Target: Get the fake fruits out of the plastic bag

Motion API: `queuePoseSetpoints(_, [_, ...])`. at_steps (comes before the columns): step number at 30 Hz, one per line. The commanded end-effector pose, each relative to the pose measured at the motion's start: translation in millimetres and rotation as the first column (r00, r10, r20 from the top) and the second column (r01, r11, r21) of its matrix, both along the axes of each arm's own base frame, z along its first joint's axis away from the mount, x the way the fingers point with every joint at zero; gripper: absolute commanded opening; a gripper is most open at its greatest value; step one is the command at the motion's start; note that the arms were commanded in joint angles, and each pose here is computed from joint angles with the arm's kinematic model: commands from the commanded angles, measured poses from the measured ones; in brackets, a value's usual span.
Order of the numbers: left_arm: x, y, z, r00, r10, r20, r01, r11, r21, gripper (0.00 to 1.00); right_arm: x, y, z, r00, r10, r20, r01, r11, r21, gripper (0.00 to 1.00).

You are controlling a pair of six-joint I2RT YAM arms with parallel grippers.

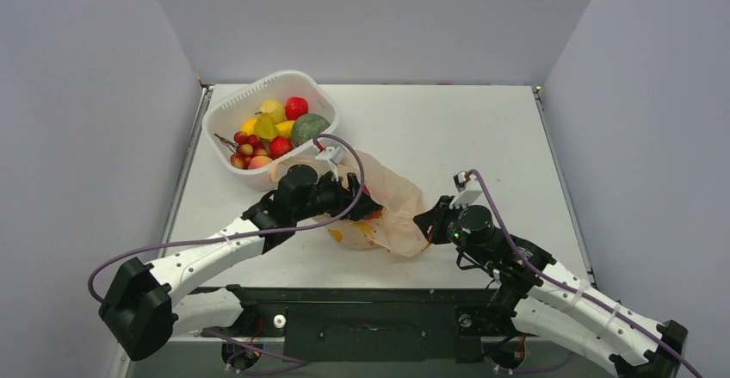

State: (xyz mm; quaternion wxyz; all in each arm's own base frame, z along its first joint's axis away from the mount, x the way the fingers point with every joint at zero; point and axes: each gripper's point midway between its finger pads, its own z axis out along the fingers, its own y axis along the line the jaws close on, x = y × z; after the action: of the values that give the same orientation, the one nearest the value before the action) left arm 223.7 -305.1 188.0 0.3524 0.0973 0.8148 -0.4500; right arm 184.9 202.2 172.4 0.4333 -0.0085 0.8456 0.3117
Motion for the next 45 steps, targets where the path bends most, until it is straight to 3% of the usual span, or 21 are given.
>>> queuePoseSetpoints(1, [12, 6, -7, 0.998, 0.053, 0.043, -0.054, 0.998, 0.038, 0.50, 9, -2, 26, 0.997, -0.033, 0.064, 0.032, 0.999, 0.024, 0.00])
queuePoseSetpoints(6, [47, 6, -59, 0.991, 0.124, 0.059, -0.134, 0.968, 0.211, 0.54, 10, -13, 24, 0.995, -0.077, 0.068, 0.077, 0.997, 0.010, 0.00])
queuePoseSetpoints(12, [70, -8, -111, 0.989, 0.137, 0.054, -0.147, 0.955, 0.259, 0.54, 10, -40, 27, 0.980, -0.173, 0.098, 0.175, 0.985, -0.005, 0.00])
queuePoseSetpoints(14, [68, -8, -123, 0.990, 0.138, 0.041, -0.144, 0.952, 0.270, 0.60, 7, -38, 27, 0.984, -0.156, 0.091, 0.156, 0.988, 0.003, 0.00])
queuePoseSetpoints(19, [51, -1, -128, 0.989, 0.139, 0.047, -0.147, 0.946, 0.290, 0.87, -5, -27, 10, 0.996, -0.082, 0.027, 0.082, 0.997, -0.001, 0.00])
queuePoseSetpoints(23, [34, 5, -112, 0.992, 0.120, 0.050, -0.130, 0.942, 0.310, 0.96, -15, -21, -8, 0.999, -0.027, -0.021, 0.026, 1.000, -0.017, 0.00])
queuePoseSetpoints(31, [16, 26, -75, 0.989, 0.139, 0.053, -0.149, 0.946, 0.289, 0.97, -34, -19, -48, 0.990, 0.041, -0.137, -0.058, 0.990, -0.125, 0.00])
queuePoseSetpoints(38, [12, 20, -75, 0.989, 0.133, 0.066, -0.146, 0.950, 0.276, 0.89, -37, -21, -55, 0.989, 0.045, -0.144, -0.065, 0.988, -0.140, 0.00])
queuePoseSetpoints(42, [15, 16, -69, 0.980, 0.134, 0.146, -0.175, 0.934, 0.311, 0.97, -35, -21, -53, 0.990, 0.037, -0.136, -0.054, 0.991, -0.126, 0.00])
queuePoseSetpoints(44, [15, 15, -61, 0.964, 0.143, 0.223, -0.217, 0.908, 0.357, 0.93, -35, -20, -52, 0.990, 0.035, -0.133, -0.051, 0.992, -0.116, 0.00])
queuePoseSetpoints(45, [19, 18, -55, 0.941, 0.177, 0.288, -0.282, 0.881, 0.380, 0.79, -35, -19, -52, 0.990, 0.035, -0.134, -0.050, 0.992, -0.113, 0.00])
